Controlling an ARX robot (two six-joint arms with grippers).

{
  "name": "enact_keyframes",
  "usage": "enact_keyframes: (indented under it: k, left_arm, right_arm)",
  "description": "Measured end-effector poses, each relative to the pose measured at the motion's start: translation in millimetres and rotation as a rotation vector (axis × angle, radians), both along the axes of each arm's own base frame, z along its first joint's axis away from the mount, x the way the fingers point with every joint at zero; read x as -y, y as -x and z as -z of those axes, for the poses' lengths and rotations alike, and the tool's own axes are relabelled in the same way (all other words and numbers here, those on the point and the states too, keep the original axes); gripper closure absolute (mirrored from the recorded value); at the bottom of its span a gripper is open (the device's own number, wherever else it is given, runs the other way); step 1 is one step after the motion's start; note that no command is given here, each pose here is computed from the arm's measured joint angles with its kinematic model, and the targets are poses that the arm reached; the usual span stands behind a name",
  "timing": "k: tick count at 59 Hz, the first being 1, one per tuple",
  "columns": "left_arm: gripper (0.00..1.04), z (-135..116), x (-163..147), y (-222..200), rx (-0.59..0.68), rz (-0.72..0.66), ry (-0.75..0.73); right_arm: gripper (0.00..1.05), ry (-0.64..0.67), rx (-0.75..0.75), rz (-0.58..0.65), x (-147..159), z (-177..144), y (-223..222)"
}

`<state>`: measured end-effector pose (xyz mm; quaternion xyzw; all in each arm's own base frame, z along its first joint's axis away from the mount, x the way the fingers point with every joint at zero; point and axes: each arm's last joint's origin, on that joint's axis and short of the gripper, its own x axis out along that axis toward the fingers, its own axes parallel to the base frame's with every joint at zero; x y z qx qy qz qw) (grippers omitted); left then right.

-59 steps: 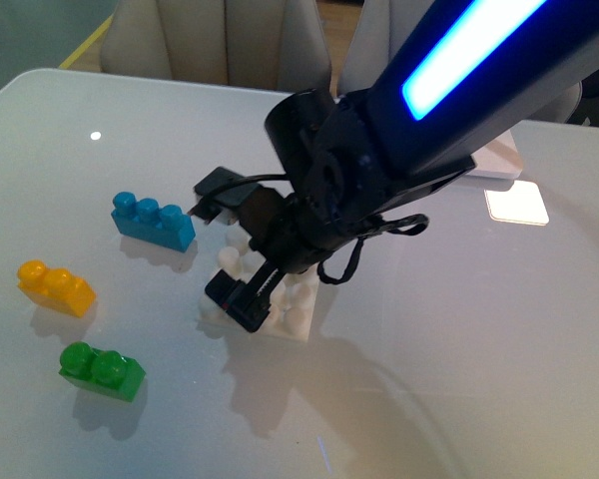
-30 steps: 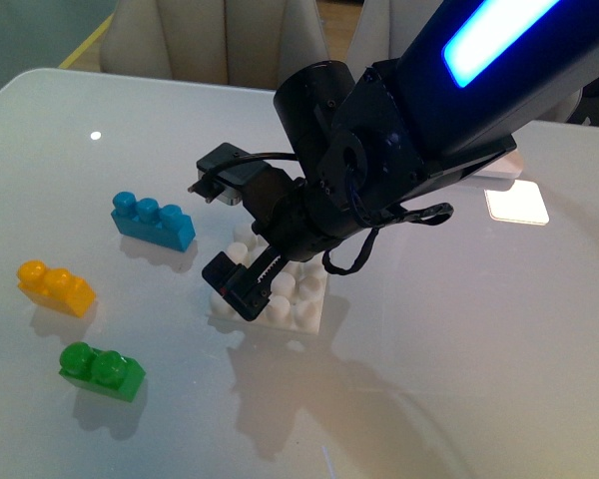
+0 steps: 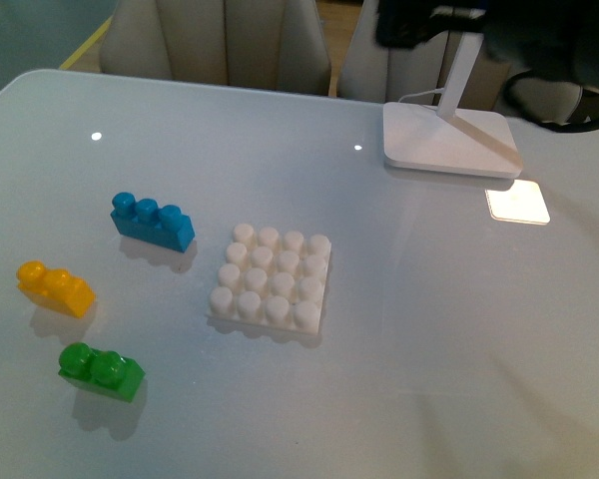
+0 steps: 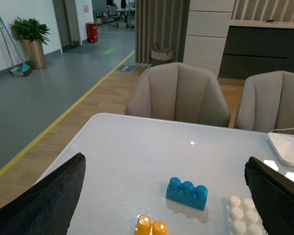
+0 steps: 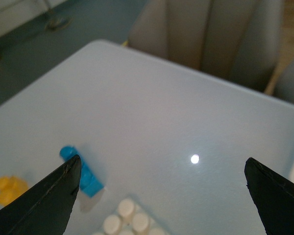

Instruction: Insert yellow block into base center

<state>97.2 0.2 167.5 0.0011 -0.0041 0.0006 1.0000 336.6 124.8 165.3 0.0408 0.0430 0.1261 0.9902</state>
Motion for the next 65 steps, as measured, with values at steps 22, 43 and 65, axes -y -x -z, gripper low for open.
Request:
enact_keyframes:
  k: [22, 43, 65]
  left_arm:
    - [0.07, 0, 0, 0, 0.000, -0.001, 0.000]
    - [0.07, 0, 0, 0, 0.000, -0.001, 0.000]
    - [0.07, 0, 0, 0, 0.000, -0.001, 0.000]
  right_arm:
    - [0.89, 0.079, 0.065, 0.248, 91, 5, 142]
    - [1.03, 0.082, 0.068, 0.251, 111, 4, 177]
    - [1.03, 0.079, 0.084, 0.252, 124, -1, 199]
